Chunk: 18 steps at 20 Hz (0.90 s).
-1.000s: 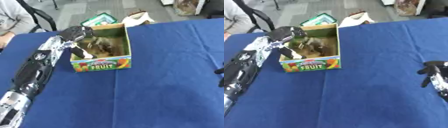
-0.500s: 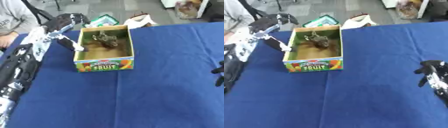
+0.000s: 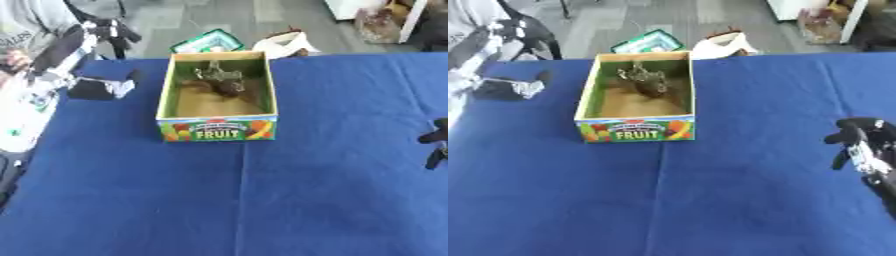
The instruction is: Pick up objects on the table and place them in the box.
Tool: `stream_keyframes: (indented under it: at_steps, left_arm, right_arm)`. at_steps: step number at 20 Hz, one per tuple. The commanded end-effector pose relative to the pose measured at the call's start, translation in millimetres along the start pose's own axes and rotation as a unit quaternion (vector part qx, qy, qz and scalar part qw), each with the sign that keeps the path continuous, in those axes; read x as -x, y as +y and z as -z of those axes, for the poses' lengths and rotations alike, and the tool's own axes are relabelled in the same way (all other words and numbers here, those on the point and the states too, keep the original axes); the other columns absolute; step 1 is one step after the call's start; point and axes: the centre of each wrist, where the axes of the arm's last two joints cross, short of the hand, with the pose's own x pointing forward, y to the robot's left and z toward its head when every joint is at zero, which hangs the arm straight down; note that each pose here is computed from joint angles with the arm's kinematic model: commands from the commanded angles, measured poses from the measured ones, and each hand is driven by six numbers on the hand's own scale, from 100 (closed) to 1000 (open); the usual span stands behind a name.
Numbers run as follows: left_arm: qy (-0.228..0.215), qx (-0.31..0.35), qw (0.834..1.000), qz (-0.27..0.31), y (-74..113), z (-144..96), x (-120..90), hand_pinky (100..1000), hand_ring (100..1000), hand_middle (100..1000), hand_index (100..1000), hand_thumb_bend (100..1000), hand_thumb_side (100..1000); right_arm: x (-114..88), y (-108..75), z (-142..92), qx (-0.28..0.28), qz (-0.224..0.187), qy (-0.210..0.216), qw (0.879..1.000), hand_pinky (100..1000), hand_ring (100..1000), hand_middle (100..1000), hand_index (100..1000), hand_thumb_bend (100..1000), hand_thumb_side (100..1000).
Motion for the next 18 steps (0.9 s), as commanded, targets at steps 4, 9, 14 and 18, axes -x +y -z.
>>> stream_keyframes:
  at_steps: [4, 9, 14, 18]
  left_arm:
    - [-0.009, -0.076, 0.984, -0.163, -4.1, -20, -29, 591, 554, 584, 756, 100, 574]
    - [0.019, -0.102, 0.963, -0.249, -20.4, -37, -37, 574, 538, 569, 747, 100, 624]
    - [0.052, -0.113, 0.950, -0.286, -32.7, -50, -36, 568, 532, 566, 748, 100, 676]
    - [0.071, -0.109, 0.944, -0.302, -40.2, -55, -34, 565, 529, 563, 749, 100, 696]
  right_arm:
    - [-6, -2.6, 3, 0.005, -0.002, -0.012, 1.000, 365, 628, 513, 691, 100, 441]
    - [-6, -2.7, 4, 0.008, -0.001, -0.014, 1.000, 366, 628, 513, 691, 100, 442]
    - [-7, -3.3, 3, 0.010, -0.002, -0.013, 1.000, 365, 628, 513, 691, 100, 443]
    - [-7, -2.6, 4, 0.008, -0.001, -0.015, 1.000, 366, 628, 513, 691, 100, 444]
